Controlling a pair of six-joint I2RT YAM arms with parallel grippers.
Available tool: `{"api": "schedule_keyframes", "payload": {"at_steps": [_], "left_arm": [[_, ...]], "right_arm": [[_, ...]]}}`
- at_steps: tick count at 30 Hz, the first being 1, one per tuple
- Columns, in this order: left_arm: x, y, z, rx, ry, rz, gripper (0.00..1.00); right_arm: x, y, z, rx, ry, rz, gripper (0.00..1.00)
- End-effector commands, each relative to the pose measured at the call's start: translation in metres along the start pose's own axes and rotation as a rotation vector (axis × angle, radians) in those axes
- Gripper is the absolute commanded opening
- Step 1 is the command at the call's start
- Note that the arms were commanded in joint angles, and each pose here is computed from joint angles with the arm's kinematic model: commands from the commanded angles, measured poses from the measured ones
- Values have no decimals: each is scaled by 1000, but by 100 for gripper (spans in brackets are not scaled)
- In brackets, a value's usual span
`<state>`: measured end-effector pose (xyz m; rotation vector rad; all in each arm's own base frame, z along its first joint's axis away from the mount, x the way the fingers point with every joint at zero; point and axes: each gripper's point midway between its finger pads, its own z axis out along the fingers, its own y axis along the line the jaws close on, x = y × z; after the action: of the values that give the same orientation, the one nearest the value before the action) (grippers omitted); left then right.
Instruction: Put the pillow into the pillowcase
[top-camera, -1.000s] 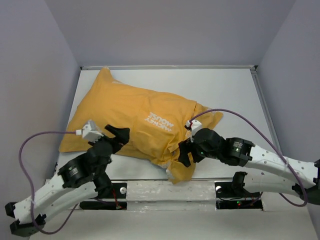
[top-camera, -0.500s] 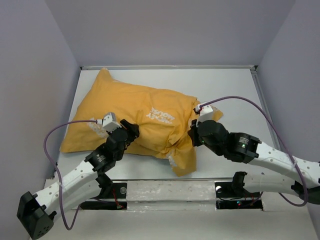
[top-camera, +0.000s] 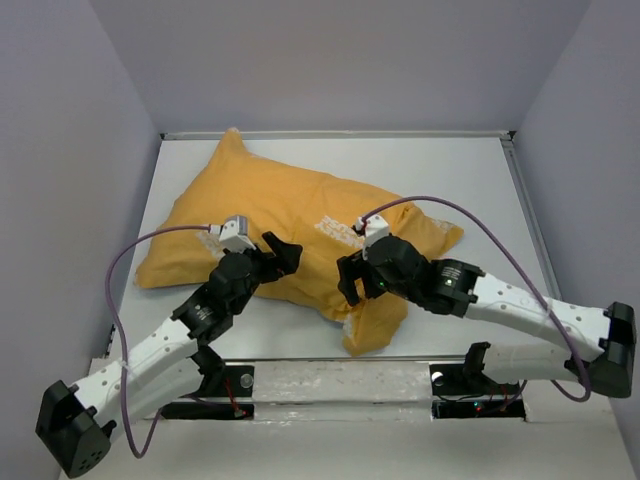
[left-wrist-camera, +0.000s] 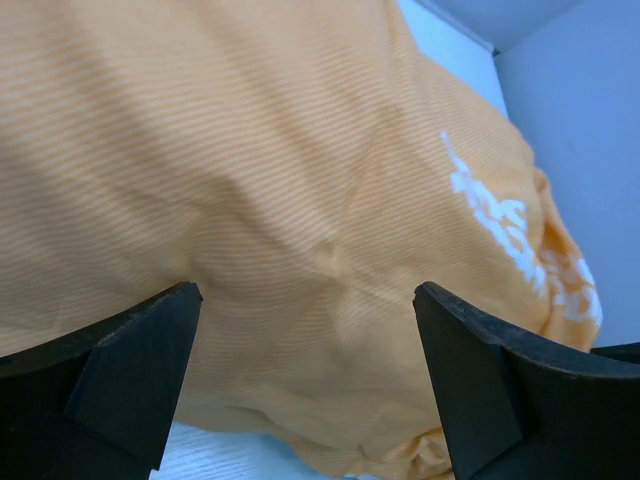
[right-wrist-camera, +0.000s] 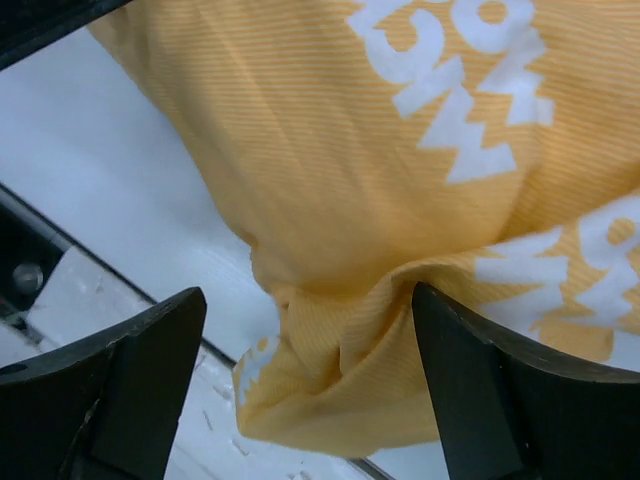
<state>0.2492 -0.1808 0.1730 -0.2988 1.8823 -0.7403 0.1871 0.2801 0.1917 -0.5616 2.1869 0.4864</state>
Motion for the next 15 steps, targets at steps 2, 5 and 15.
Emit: {"api": "schedule_keyframes", "payload": {"at_steps": [2,5,15], "left_arm": [[-51,-8,-46,-35,-72,2,99],[-58,28,-69,-206,-93,-46,99],[-61,83,-96,-416,-231,-256,99]], "right_arm": [[-35,18,-82,-212,-81,59,91],[12,30,-73,-228,71,41,92],[116,-48,-41,193,190,186,98]]}}
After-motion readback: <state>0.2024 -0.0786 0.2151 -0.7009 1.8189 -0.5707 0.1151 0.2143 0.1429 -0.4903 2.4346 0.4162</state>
